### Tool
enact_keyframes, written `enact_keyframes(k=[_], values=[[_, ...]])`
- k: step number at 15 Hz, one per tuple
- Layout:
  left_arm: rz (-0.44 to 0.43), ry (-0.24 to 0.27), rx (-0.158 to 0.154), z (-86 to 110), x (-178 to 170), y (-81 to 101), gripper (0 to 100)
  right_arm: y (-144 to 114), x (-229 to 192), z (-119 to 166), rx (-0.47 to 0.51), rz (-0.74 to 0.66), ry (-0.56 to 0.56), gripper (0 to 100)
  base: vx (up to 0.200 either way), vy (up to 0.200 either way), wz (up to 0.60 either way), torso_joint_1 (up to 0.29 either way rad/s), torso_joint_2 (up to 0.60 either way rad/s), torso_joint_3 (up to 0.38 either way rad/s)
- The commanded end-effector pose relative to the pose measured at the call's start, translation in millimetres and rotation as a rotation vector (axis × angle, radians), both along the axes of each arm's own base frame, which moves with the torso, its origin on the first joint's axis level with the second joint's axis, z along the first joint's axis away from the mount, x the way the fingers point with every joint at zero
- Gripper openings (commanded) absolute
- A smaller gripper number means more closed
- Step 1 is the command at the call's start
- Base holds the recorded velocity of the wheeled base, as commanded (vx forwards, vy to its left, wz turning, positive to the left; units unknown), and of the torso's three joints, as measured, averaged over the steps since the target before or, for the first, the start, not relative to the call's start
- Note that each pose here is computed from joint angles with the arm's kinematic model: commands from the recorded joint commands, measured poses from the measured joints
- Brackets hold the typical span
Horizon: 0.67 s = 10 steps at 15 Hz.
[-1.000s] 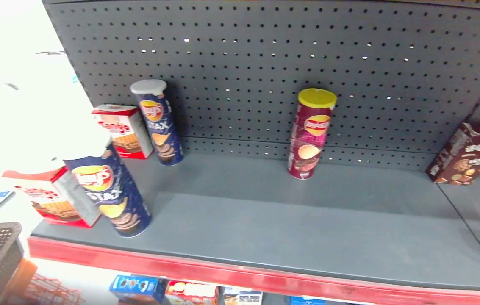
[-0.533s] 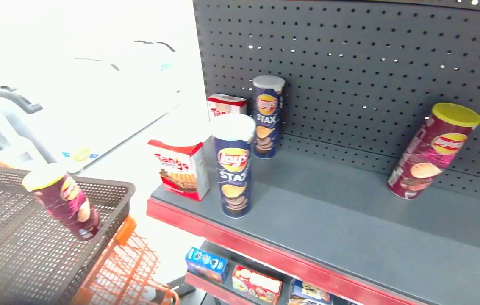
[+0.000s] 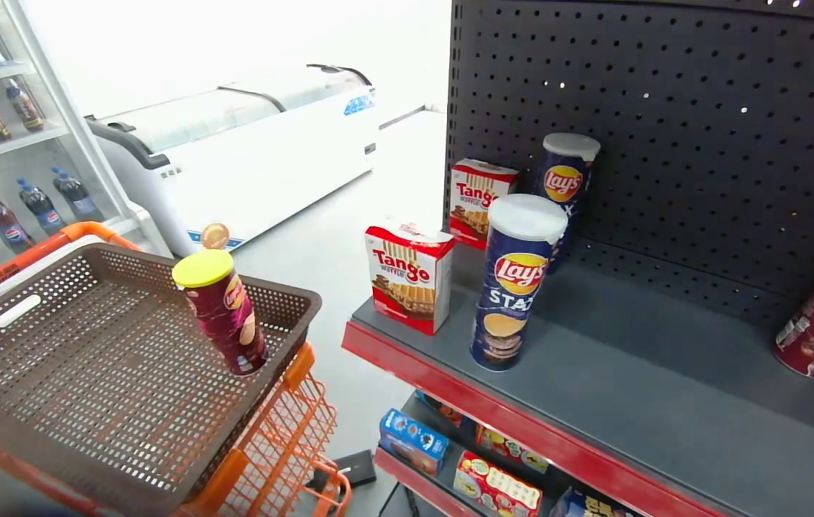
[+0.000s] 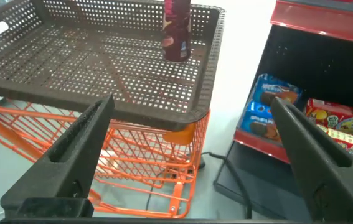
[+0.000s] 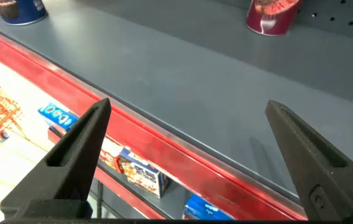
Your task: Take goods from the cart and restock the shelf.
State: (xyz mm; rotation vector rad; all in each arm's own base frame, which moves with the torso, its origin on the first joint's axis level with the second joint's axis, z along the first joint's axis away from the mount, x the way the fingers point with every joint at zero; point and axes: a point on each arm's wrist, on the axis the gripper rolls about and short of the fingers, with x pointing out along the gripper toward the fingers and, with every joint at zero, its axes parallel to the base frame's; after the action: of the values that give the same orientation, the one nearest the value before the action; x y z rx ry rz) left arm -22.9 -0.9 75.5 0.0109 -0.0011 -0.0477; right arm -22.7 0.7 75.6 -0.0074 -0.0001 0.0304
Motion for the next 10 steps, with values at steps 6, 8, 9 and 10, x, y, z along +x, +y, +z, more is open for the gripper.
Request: enact_keyframes(k=[6,8,9,10], values=[[0.019,0.015,0.081,14.4,1,0.3,100,0,0,0,0.0,0.0,0.0,100,0.0,0.0,0.0,0.0,0.0,0.0],[0.016,0.103,0.101,71.4,23,0.5,100,0,0,0,0.0,0.002,0.0,100,0.0,0.0,0.0,0.0,0.0,0.0],[-0.019,0.124,0.106,91.2,37,0.1,100,0,0,0,0.0,0.002,0.0,100,0.0,0.0,0.0,0.0,0.0,0.0],[-0.018,0.158,0.105,102.5,52,-1.1,100,0,0,0,0.0,0.002,0.0,100,0.0,0.0,0.0,0.0,0.0,0.0]])
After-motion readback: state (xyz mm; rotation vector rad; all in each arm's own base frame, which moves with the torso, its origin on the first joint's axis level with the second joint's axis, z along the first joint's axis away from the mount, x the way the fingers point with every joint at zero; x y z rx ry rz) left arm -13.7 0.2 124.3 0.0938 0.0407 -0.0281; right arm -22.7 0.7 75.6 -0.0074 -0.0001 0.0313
